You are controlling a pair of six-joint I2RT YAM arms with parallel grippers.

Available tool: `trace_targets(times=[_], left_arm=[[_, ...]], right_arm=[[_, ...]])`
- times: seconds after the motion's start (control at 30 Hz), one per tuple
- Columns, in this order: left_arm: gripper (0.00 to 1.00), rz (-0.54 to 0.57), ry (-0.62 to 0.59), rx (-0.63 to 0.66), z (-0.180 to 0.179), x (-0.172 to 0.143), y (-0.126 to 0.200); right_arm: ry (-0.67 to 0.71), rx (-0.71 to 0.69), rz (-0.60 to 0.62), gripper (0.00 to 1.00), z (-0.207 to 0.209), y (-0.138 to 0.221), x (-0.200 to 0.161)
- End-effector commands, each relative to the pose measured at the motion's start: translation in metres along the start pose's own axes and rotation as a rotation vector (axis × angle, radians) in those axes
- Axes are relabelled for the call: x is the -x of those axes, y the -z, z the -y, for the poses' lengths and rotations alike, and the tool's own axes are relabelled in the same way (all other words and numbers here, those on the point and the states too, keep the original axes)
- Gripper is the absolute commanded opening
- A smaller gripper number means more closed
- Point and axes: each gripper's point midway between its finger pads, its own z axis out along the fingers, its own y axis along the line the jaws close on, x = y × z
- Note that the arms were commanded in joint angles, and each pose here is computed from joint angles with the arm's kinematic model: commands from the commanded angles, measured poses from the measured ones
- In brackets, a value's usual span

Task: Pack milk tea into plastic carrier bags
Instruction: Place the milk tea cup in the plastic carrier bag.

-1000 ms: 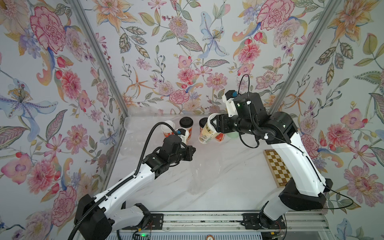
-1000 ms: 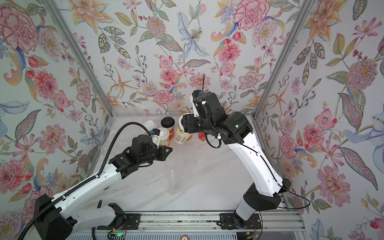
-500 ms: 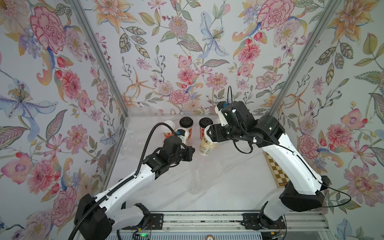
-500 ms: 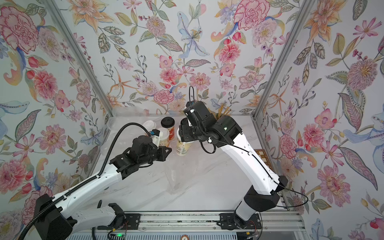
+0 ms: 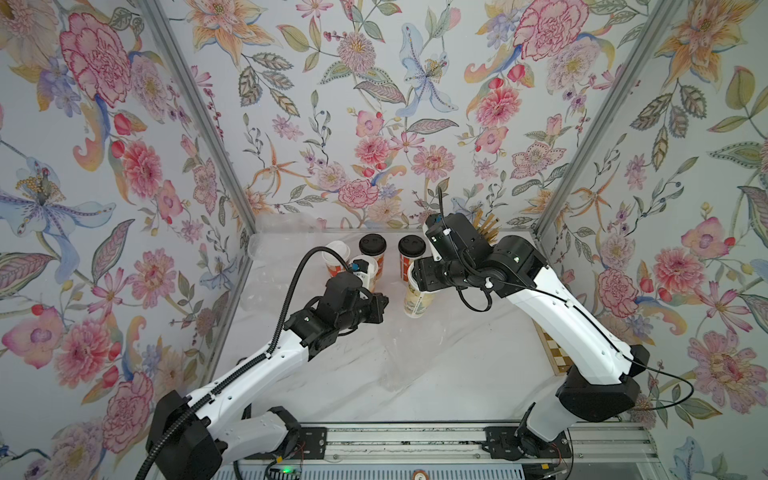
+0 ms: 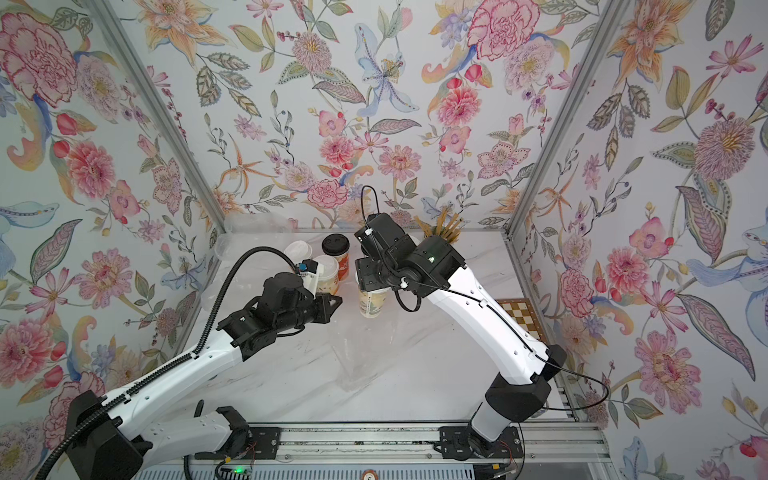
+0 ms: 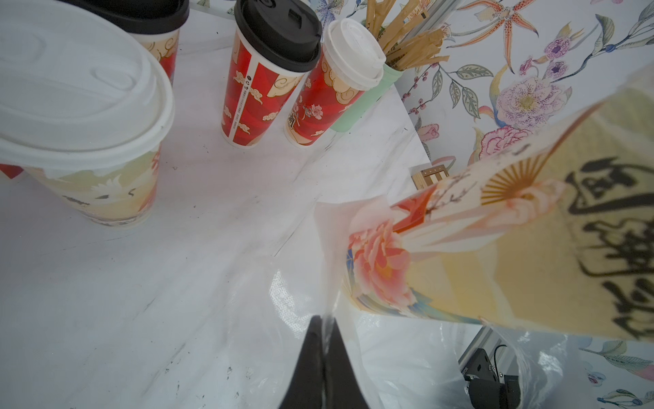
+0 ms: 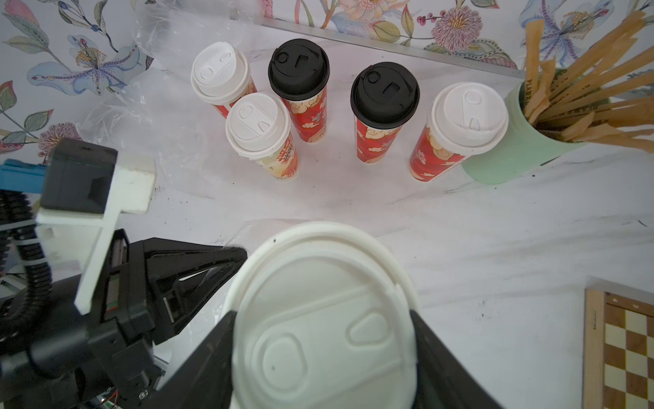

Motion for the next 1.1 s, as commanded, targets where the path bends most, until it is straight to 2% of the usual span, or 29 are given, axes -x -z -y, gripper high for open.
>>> trace_targets(times=[0.0, 0.23, 0.47, 1.07], left_arm=[[0.06, 0.024, 0.016, 0.018, -0.005, 0.002, 0.004], [0.05, 0.028, 0.020, 0.022, -0.007, 0.001, 0.005], [0.04, 0.048, 0.028, 0.031, -0.009, 0.004, 0.008], [0.04, 0.100, 0.053, -0.022, 0.002, 0.014, 0.017]], right_arm=[[-0.019, 0.025, 0.007, 0.61, -0.009, -0.007, 0.001], [-0.023, 0.048, 0.007, 0.60, -0.020, -0.009, -0.002], [-0.017, -0.003, 0.001, 0.60, -0.016, -0.019, -0.007], [-0.004, -0.005, -0.061, 0.59, -0.029, -0.079, -0.028]])
